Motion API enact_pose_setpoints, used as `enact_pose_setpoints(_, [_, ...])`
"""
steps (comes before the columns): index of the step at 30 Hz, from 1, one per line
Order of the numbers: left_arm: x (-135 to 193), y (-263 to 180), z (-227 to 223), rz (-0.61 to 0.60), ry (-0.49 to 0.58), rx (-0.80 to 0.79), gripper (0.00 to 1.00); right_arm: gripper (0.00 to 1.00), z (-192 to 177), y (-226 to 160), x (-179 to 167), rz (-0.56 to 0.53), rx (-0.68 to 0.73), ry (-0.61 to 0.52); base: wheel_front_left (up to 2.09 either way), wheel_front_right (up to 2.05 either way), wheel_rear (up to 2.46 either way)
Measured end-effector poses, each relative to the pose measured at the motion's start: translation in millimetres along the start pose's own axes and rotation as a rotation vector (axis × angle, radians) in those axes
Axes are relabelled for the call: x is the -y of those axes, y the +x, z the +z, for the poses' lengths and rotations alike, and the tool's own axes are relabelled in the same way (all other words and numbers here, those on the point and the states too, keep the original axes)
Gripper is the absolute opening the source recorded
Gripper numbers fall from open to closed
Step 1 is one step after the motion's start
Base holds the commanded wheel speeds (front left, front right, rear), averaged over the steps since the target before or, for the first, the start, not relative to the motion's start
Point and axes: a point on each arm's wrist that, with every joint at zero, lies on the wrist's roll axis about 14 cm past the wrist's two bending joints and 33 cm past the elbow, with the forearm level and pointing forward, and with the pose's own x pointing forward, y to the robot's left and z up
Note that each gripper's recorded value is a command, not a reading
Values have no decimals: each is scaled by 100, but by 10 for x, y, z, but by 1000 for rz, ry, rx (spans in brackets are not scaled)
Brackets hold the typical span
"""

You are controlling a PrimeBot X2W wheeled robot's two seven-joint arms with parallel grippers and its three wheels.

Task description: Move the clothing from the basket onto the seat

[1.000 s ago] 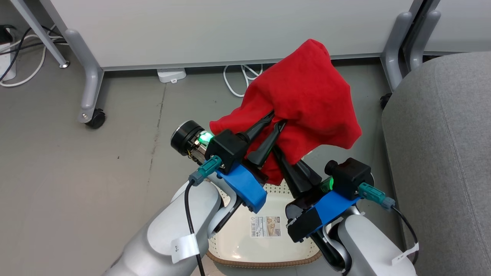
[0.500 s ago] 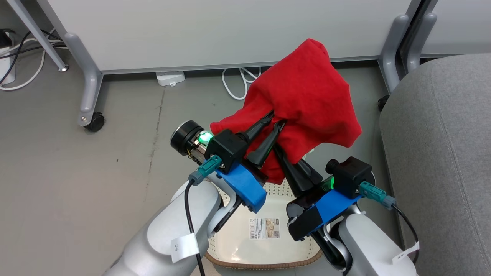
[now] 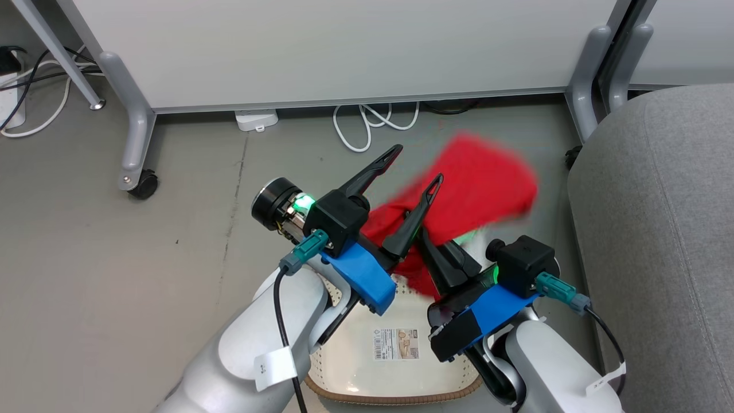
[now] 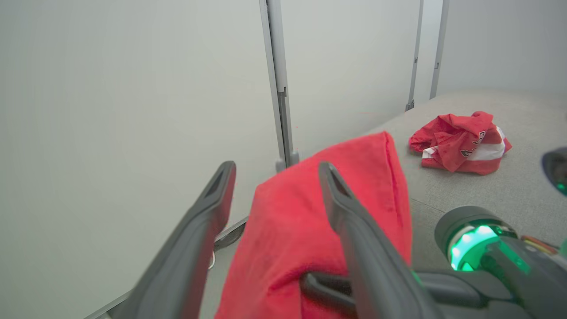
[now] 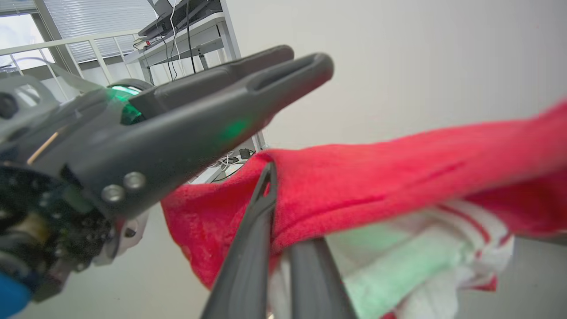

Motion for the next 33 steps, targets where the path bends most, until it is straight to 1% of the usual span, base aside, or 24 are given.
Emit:
enact_pose_setpoints(12, [22, 0, 27, -3, 5, 9, 100, 0, -2, -52, 45, -19, -3, -5, 0, 0, 0])
enact_pose_setpoints(16, [42, 7, 18, -9, 8, 8, 100, 0, 13, -94, 120, -47, 2, -7, 0, 0, 0])
enact_pose_setpoints(25, [121, 84, -86, -46, 0, -8, 100, 0, 115, -248, 481, -162, 33, -13, 0, 0, 0])
enact_pose_setpoints(26, [121, 84, -86, -46, 0, -8, 100, 0, 115, -248, 481, -162, 33, -13, 0, 0, 0])
enact_pose_setpoints(33, [236, 229, -206, -104, -8, -19, 100, 0, 241, -479, 907, -297, 68, -43, 0, 0, 0])
